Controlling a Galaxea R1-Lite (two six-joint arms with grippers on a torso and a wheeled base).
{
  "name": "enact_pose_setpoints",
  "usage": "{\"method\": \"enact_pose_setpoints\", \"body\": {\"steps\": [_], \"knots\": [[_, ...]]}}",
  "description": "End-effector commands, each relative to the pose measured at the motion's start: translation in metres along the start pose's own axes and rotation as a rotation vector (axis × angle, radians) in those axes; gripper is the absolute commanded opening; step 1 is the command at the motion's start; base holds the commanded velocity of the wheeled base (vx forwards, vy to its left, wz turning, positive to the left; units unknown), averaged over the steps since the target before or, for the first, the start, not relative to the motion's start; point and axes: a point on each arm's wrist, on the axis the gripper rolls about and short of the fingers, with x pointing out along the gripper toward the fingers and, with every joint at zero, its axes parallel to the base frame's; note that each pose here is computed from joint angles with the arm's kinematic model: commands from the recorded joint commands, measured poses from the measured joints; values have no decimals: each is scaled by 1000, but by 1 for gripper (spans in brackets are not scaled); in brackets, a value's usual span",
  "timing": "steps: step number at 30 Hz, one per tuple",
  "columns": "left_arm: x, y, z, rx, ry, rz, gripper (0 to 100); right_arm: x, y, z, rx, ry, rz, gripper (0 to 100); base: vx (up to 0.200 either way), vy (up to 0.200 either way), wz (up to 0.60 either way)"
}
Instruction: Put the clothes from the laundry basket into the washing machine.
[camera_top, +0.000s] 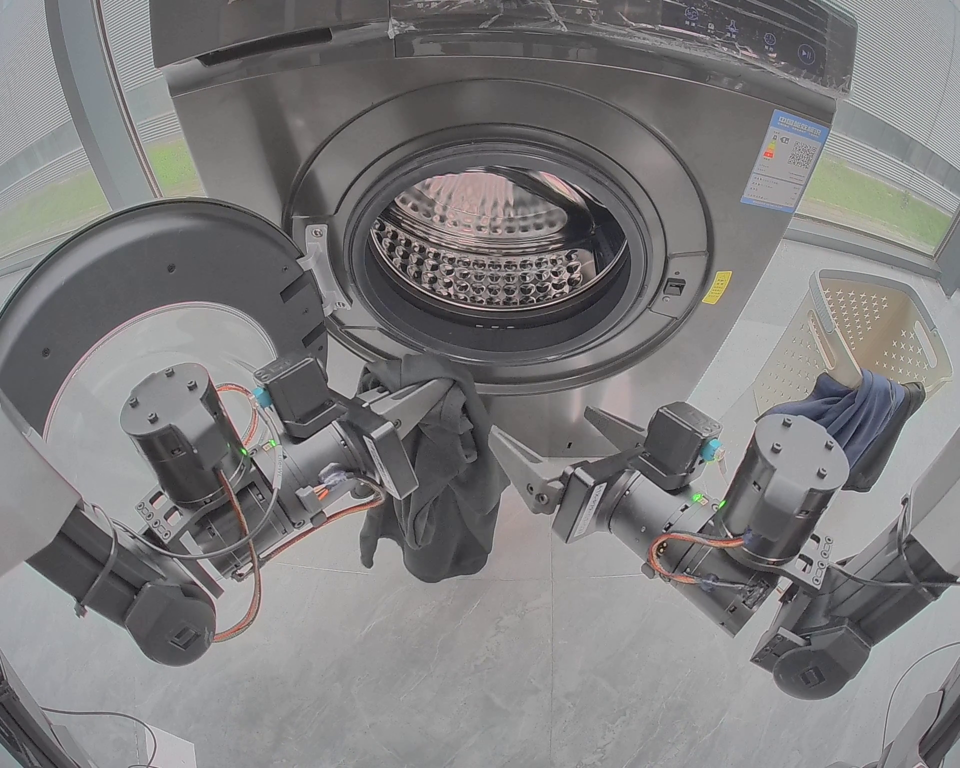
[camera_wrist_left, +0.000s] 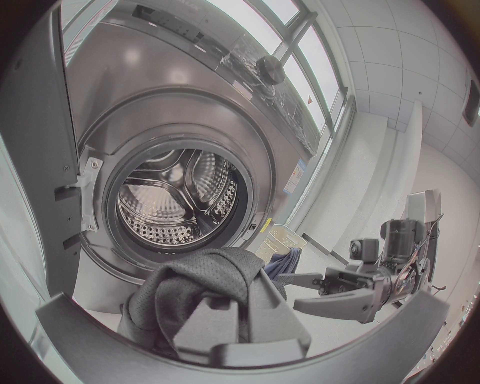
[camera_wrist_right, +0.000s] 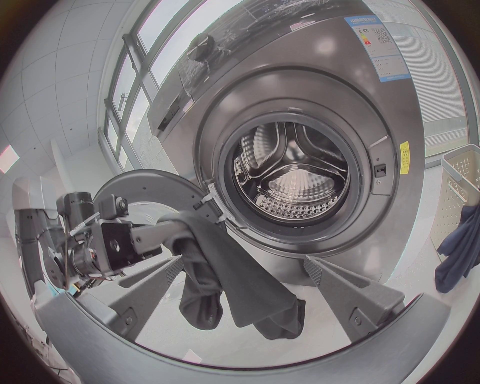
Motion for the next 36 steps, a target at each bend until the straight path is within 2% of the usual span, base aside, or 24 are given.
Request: {"method": "enact_pose_setpoints", "body": {"steps": [1, 7, 12, 26, 33, 36], "knots": [[-1, -2, 4, 4, -22, -7, 0, 3, -8, -14, -20, 43, -25, 100, 0, 0, 0], [-2, -3, 5, 5, -35, -11, 0, 13, -15, -34, -39, 92, -47, 100, 0, 0, 0], [-3, -5, 6, 7, -45, -17, 0, 27, -26, -42, -52, 72, -68, 100, 0, 0, 0], [-2, -4, 6, 9, -47, -17, 0, 35, -25, -51, -54, 75, -40, 100, 0, 0, 0], [-1, -2, 4, 8, -40, -12, 0, 23, -20, -58, -57, 111, -22, 100, 0, 0, 0], [-1, -4, 4, 7, -39, -16, 0, 27, -20, -55, -57, 93, -22, 100, 0, 0, 0]]}}
